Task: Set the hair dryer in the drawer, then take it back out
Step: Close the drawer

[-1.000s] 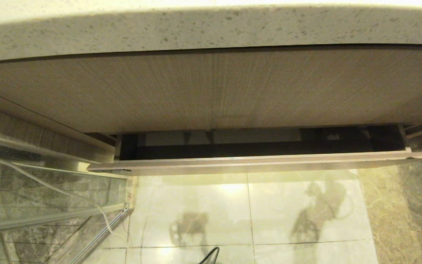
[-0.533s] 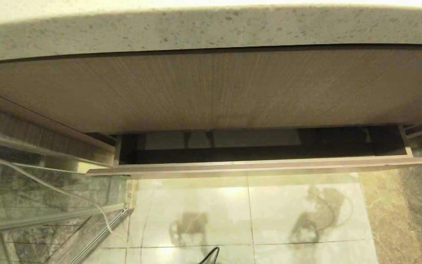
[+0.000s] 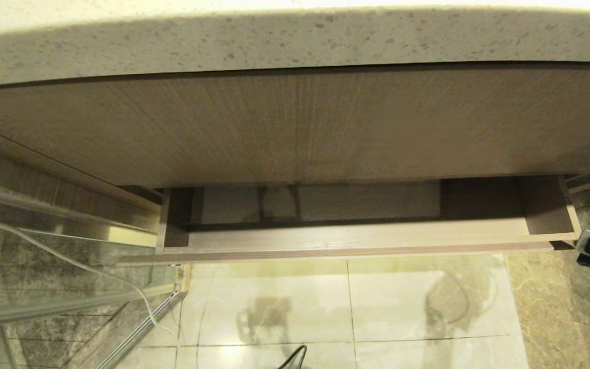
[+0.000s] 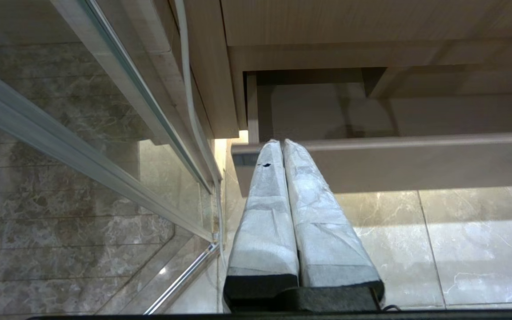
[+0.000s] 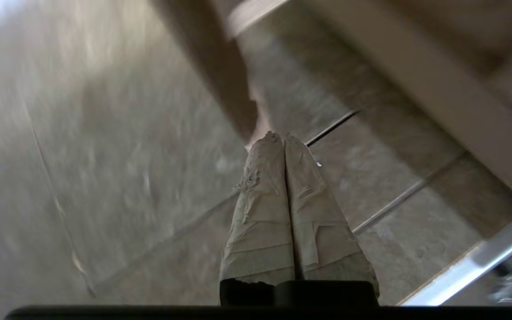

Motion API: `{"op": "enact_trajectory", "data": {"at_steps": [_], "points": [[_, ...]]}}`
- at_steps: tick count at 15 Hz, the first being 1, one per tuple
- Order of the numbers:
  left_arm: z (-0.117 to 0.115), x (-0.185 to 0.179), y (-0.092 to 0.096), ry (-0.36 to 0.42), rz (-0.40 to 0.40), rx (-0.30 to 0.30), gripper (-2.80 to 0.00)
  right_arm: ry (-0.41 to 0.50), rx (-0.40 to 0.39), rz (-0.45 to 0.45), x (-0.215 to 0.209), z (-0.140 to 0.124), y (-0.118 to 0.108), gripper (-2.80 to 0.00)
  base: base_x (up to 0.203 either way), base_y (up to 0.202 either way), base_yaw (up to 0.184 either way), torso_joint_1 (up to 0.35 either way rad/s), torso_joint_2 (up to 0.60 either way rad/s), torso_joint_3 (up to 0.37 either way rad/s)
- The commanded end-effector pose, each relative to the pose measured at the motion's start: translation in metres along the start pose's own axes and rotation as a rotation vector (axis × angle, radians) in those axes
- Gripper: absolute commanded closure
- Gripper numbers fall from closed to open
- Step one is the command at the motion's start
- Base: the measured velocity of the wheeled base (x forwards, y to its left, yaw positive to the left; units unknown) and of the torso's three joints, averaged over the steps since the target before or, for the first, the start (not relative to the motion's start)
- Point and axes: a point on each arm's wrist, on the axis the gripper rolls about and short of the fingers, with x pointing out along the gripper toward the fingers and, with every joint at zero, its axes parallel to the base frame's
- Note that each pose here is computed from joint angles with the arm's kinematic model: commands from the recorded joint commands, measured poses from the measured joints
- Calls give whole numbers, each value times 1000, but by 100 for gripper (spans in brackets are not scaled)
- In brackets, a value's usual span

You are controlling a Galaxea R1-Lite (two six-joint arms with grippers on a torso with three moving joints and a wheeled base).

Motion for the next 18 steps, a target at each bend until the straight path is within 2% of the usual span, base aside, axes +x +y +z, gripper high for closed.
{"op": "enact_trajectory", "data": {"at_steps": [1, 3, 6, 8, 10, 13, 14, 16, 18], "points": [[-11, 1, 0, 38, 1, -1, 0, 44, -96, 104, 14, -4, 28, 0, 0, 0, 0, 0, 0, 0], [-11, 1, 0, 38, 1, -1, 0, 73, -127, 94, 17, -6, 25, 0, 0, 0, 0, 0, 0, 0], [-11, 1, 0, 38, 1, -1, 0, 30, -120, -29, 2, -6, -2, 0, 0, 0, 0, 0, 0, 0], [-11, 1, 0, 38, 1, -1, 0, 44, -149, -41, -14, -10, -9, 0, 0, 0, 0, 0, 0, 0], [-11, 1, 0, 38, 1, -1, 0, 83, -264, 61, -26, -20, -4, 0, 0, 0, 0, 0, 0, 0], [-11, 1, 0, 38, 1, -1, 0, 148, -313, 101, -33, -25, -5, 0, 0, 0, 0, 0, 0, 0], [-11, 1, 0, 38, 1, -1, 0, 200, -362, 159, -37, -27, -2, 0, 0, 0, 0, 0, 0, 0], [-11, 1, 0, 38, 1, -1, 0, 273, -378, 311, -40, -28, 10, 0, 0, 0, 0, 0, 0, 0], [-11, 1, 0, 38, 1, -1, 0, 312, -376, 367, -38, -30, 14, 0, 0, 0, 0, 0, 0, 0]]}}
